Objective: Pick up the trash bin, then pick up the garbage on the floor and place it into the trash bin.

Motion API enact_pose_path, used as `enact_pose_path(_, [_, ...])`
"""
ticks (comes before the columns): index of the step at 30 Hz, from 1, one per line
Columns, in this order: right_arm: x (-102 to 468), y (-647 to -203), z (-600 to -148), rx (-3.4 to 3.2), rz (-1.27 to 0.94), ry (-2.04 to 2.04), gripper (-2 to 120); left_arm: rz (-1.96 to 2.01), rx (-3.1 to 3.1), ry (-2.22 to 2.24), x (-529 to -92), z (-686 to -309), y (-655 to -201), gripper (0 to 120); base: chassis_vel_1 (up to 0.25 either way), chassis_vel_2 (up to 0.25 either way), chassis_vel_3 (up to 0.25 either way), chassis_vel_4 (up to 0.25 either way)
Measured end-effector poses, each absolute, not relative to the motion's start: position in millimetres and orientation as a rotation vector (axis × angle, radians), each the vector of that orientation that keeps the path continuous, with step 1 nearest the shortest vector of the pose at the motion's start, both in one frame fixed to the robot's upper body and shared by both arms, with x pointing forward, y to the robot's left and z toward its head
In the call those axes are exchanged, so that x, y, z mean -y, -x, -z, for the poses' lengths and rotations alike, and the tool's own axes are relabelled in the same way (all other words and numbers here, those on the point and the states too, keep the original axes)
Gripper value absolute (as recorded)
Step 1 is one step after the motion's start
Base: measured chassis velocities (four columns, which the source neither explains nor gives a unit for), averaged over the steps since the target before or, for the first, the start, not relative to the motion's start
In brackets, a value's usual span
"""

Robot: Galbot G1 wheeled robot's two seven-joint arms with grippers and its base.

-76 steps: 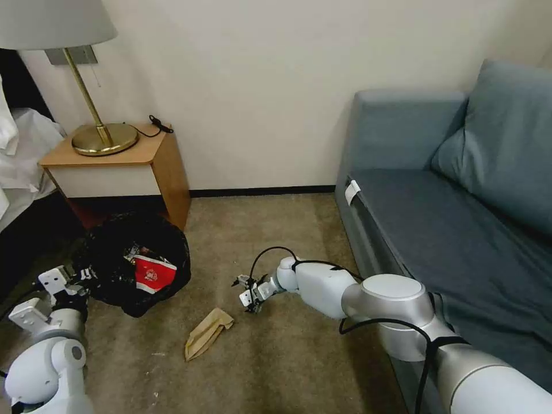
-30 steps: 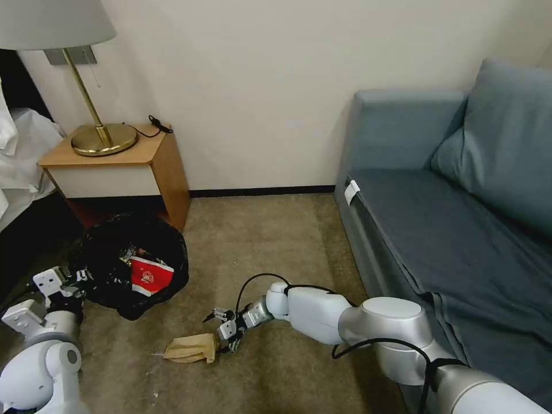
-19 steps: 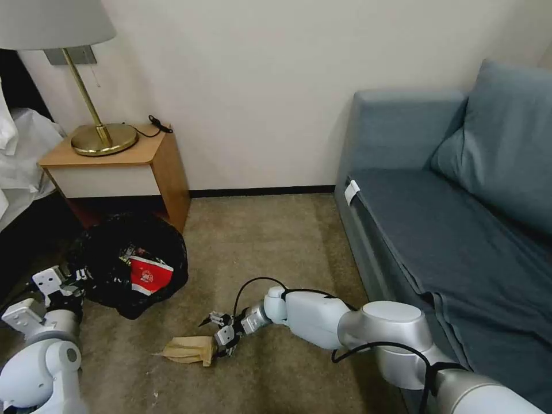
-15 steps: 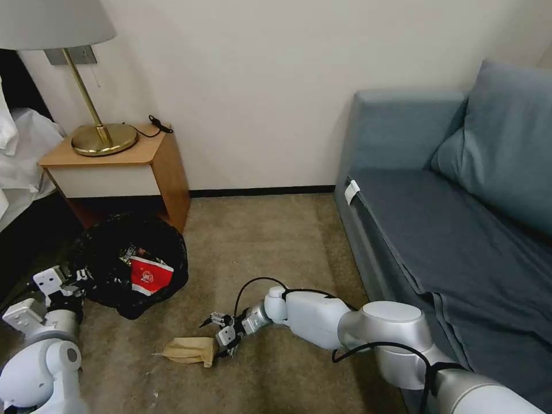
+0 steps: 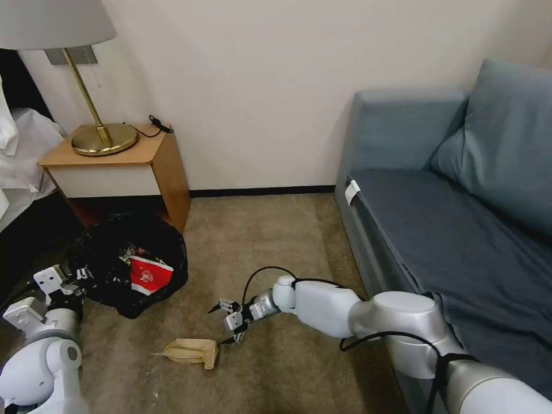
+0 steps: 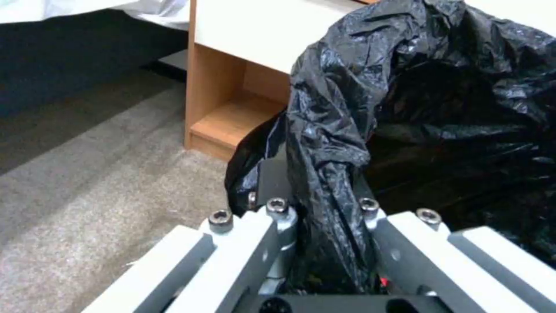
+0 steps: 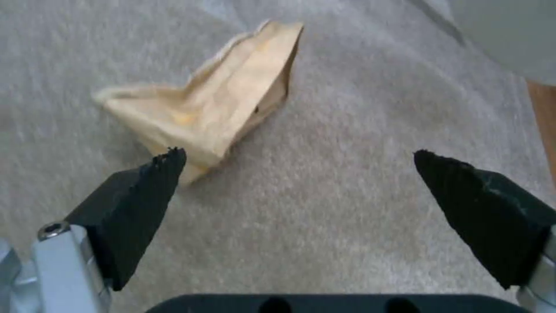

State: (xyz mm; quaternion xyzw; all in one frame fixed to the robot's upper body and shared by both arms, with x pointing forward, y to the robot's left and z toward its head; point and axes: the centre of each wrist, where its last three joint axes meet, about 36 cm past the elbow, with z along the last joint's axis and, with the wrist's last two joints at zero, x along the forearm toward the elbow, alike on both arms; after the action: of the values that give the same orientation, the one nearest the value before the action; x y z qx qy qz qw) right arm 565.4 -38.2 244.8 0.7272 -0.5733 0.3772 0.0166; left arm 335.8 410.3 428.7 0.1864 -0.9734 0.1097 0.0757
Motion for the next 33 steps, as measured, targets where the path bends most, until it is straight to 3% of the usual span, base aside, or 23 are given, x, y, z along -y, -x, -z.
enact_pose_path(11, [2,-521,-249,1.943,-0.815,-2.114,100,-0.326,2.916,-0.554,-407,-427,-340,4,0.0,0.0,0.0,0.0])
enact_pose_path(22, [-47,-497,-229,1.903,-0.774,-2.128,100,-0.314,2.919,-0.556,-406,-430,-335,4,0.0,0.0,0.0,0.0])
enact_pose_path(33, [-28,-487,-200,1.827,-0.819,-2.052,100,-0.313,2.914,-0.553,-402,-430,-329,4,0.0,0.0,0.0,0.0])
